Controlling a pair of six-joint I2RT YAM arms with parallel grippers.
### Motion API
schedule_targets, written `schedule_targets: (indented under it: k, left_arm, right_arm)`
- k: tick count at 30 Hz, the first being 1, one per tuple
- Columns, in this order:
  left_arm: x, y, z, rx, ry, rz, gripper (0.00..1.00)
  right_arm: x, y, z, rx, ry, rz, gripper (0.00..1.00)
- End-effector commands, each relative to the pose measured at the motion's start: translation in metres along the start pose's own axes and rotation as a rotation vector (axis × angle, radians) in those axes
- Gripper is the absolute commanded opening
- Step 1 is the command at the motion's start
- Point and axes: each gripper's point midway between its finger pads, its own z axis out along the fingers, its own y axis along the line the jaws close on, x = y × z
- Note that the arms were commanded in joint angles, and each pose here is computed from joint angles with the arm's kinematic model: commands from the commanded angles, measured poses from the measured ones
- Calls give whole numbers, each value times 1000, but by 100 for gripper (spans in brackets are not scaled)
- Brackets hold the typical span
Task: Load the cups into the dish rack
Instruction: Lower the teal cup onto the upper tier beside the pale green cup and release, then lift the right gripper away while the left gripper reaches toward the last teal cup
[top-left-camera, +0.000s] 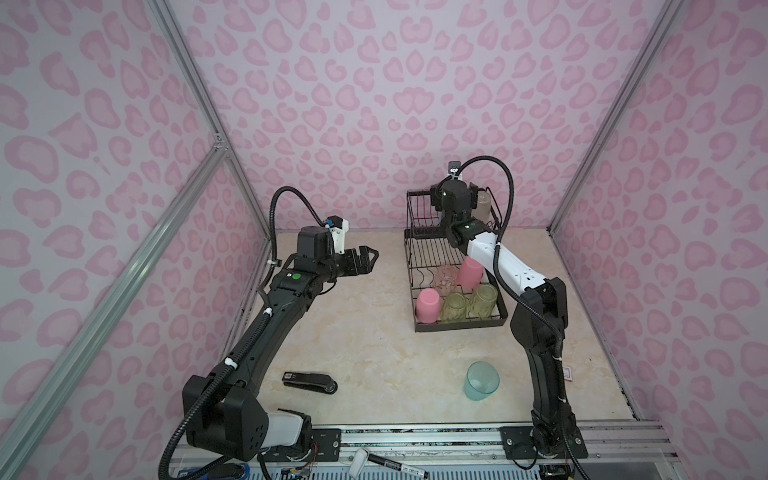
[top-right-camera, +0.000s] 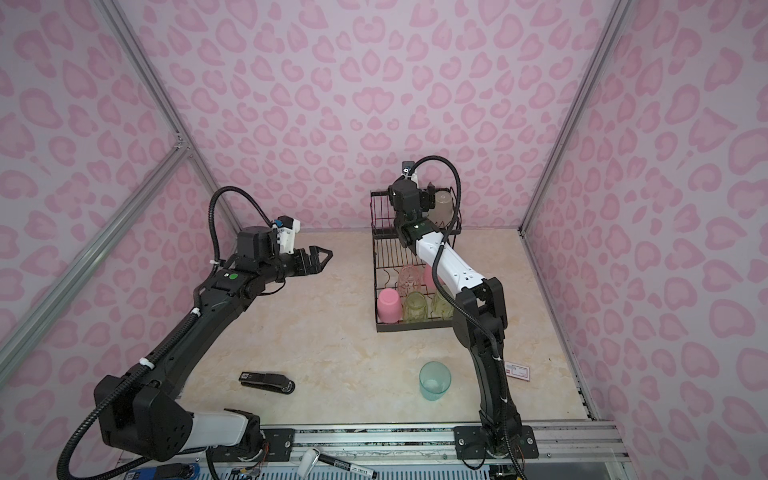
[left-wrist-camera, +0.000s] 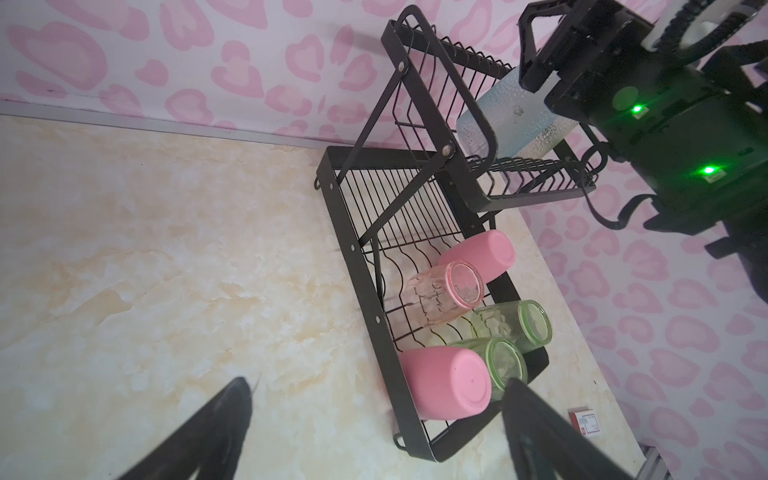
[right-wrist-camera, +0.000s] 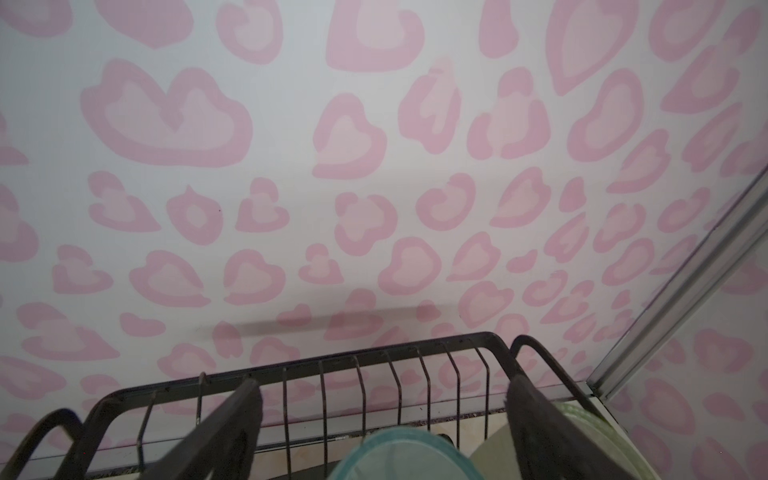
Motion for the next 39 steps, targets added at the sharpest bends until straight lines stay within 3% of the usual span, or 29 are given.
schedule_targets:
  k: [1,12,22,29,39]
  left_arm:
    - [-5,-3,2,19,-22,9,96]
    - [-4,1,5,5,-14,-3,97]
    - [1,22,27,-76,28,-68,96]
    - [-1,28,24,-133,13,-101,95]
    - [40,6,38,-170,128,-74,92]
  right_arm:
    - [-8,-6,-3,20,-26,0,92]
    - [-47,-19,-37,-5,-82,47,94]
    - [-18,-33,-96,-106,31,70,93]
    - [-9,-79,-135,-103,44,92,93]
    - [-10,-171,-165,-44,31,235,90]
